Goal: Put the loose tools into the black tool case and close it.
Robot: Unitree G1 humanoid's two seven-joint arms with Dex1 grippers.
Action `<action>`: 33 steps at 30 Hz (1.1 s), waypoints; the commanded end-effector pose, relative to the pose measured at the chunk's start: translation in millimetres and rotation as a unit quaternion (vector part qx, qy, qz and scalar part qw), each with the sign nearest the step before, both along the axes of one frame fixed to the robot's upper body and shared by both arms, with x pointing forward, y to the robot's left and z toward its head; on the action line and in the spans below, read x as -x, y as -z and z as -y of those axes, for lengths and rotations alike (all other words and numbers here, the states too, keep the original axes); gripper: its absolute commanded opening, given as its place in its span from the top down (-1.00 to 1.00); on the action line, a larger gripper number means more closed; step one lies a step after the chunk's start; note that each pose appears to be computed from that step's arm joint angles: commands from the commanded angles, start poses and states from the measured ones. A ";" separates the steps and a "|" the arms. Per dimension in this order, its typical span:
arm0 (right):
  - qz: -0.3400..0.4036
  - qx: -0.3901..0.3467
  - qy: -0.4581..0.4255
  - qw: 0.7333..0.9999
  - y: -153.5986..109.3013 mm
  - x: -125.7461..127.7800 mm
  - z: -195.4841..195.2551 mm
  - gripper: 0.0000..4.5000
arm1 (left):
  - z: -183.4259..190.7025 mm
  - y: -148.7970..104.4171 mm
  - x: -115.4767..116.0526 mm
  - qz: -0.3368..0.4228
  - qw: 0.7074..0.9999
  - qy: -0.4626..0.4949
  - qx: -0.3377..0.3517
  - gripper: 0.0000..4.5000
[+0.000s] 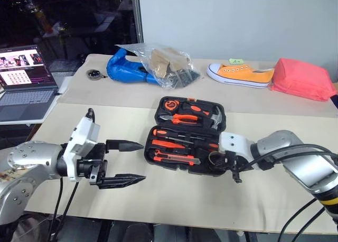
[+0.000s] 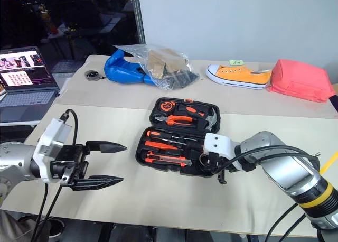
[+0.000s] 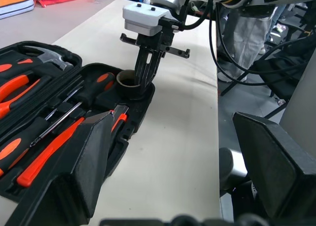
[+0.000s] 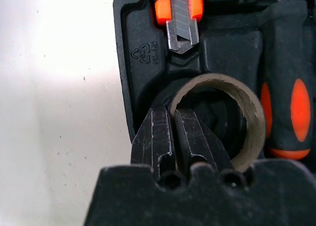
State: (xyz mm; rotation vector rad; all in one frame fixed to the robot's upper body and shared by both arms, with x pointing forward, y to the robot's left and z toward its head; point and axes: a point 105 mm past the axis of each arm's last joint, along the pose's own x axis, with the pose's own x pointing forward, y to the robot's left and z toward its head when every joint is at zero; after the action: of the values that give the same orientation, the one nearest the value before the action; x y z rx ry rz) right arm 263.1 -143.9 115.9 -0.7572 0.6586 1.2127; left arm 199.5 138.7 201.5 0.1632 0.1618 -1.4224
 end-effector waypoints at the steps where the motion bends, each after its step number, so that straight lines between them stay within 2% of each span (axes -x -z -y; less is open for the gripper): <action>1: -0.023 0.000 -0.022 0.999 0.4 9.6 -8.4 0.98 | 3.4 -5.6 0.2 0.027 1.000 0.003 0.003 -0.83; 6: -0.034 0.011 -0.031 0.999 2.8 16.3 -7.3 0.98 | 4.5 -3.7 -1.8 0.030 1.000 -0.001 0.005 -0.83; 11: -0.031 0.013 -0.037 0.999 8.0 12.5 -10.3 0.98 | 6.8 -2.8 -3.9 0.034 0.999 -0.003 0.006 -0.83; 14: -0.019 0.012 -0.043 0.999 5.6 10.1 -9.9 0.55 | 6.9 -2.7 -6.8 0.033 0.999 -0.009 0.009 -0.83; 18: -0.004 -0.020 -0.040 0.999 -14.8 11.3 -10.9 -0.01 | 4.1 -3.8 -17.4 0.023 0.999 -0.035 0.026 -0.83; 20: -0.008 -0.051 -0.033 0.998 -28.0 16.5 -10.4 -0.01 | 2.0 -3.6 -26.1 0.021 0.997 -0.060 0.034 -0.83; 23: 0.037 -0.123 0.004 0.992 -54.4 10.4 -9.6 -0.01 | -1.6 -9.8 -54.1 0.038 0.987 -0.140 0.066 -0.83; 25: 0.100 -0.190 0.078 0.974 -78.0 -8.8 -3.8 -0.01 | -2.0 -7.1 -88.3 0.023 0.972 -0.227 0.060 -0.83; 27: 0.128 -0.239 0.146 0.951 -93.6 -23.0 4.6 -0.01 | -1.7 -3.7 -113.2 0.000 0.957 -0.287 0.046 -0.83; 29: 0.157 -0.240 0.246 0.926 -99.5 -43.3 21.8 -0.01 | 2.7 -1.7 -134.2 -0.035 0.948 -0.315 0.039 -0.83; 33: 0.120 -0.202 0.393 0.889 -82.9 -77.2 52.5 -0.01 | 16.2 6.9 -182.0 -0.090 0.930 -0.356 0.022 -0.83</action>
State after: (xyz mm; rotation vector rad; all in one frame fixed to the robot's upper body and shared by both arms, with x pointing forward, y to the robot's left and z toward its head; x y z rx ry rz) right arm 328.8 -179.9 203.8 -0.2560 0.3534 0.5911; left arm 364.6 120.6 199.6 -0.0648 0.2614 -0.7656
